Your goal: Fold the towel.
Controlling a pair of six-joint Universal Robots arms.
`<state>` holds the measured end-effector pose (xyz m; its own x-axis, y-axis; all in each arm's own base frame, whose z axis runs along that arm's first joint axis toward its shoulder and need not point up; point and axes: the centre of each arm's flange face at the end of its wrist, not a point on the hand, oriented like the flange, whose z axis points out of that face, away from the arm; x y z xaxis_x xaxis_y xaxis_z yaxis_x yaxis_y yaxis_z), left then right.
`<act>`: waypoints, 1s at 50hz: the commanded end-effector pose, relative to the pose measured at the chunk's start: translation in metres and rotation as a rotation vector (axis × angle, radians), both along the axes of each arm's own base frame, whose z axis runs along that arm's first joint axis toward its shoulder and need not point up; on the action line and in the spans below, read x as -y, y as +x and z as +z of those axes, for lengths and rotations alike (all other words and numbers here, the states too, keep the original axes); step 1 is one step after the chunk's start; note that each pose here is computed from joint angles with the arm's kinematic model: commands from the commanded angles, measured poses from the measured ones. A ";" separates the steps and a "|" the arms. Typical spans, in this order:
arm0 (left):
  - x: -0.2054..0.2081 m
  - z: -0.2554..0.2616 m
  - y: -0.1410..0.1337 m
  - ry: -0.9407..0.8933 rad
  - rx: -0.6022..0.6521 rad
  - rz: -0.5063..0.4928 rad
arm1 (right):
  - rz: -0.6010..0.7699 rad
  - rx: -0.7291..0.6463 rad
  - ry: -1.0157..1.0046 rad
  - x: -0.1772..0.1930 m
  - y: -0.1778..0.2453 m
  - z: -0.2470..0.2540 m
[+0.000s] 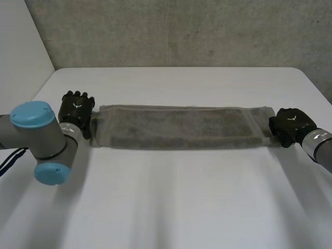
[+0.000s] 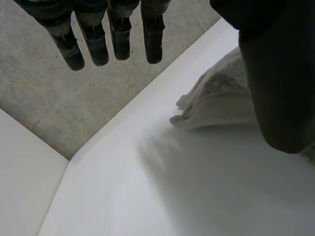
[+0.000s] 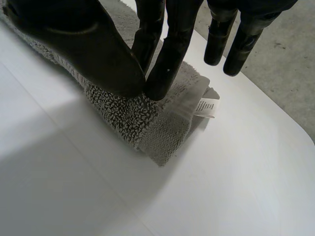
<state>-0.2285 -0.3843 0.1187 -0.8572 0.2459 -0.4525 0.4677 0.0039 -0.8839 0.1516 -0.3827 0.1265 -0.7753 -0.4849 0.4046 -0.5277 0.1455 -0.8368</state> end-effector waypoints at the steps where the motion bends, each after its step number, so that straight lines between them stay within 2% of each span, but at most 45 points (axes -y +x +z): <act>1: 0.000 0.001 0.005 0.004 0.023 0.012 | -0.009 -0.003 -0.002 0.003 -0.007 0.000; 8: -0.010 -0.002 0.004 0.035 0.024 0.004 | -0.007 -0.008 0.010 0.000 -0.007 0.001; 16: -0.031 0.027 0.002 0.009 -0.020 -0.010 | -0.016 -0.006 -0.002 -0.002 -0.012 0.009; 26: -0.042 0.070 0.014 -0.028 -0.129 0.012 | -0.085 -0.009 -0.038 0.002 -0.053 0.027; 30: -0.044 0.075 0.021 -0.011 -0.141 0.030 | -0.142 -0.089 -0.117 0.012 -0.091 0.049; 37: -0.050 0.082 0.020 -0.011 -0.161 0.025 | -0.129 -0.180 -0.222 0.021 -0.094 0.092; 41: -0.050 0.084 0.019 -0.016 -0.167 0.022 | -0.079 -0.177 -0.285 0.023 -0.072 0.114; 43: -0.050 0.086 0.017 -0.023 -0.169 0.017 | 0.014 -0.161 -0.363 0.018 -0.028 0.135; 44: -0.050 0.086 0.017 -0.023 -0.169 0.017 | 0.015 -0.161 -0.364 0.018 -0.028 0.136; 46: -0.050 0.088 0.016 -0.027 -0.170 0.015 | 0.120 -0.145 -0.419 0.004 0.026 0.148; 47: -0.050 0.088 0.016 -0.027 -0.170 0.015 | 0.121 -0.145 -0.419 0.004 0.026 0.148; 49: -0.050 0.088 0.015 -0.030 -0.172 0.013 | 0.229 -0.126 -0.454 -0.018 0.086 0.151; 50: -0.050 0.089 0.014 -0.031 -0.173 0.010 | 0.230 -0.126 -0.455 -0.018 0.087 0.151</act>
<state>-0.2118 -0.3340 0.2056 -0.9259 0.2219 -0.3059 0.3113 -0.0108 -0.9502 0.1475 -0.3962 0.2661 -0.6617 -0.3165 0.6797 -0.6555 -0.1958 -0.7294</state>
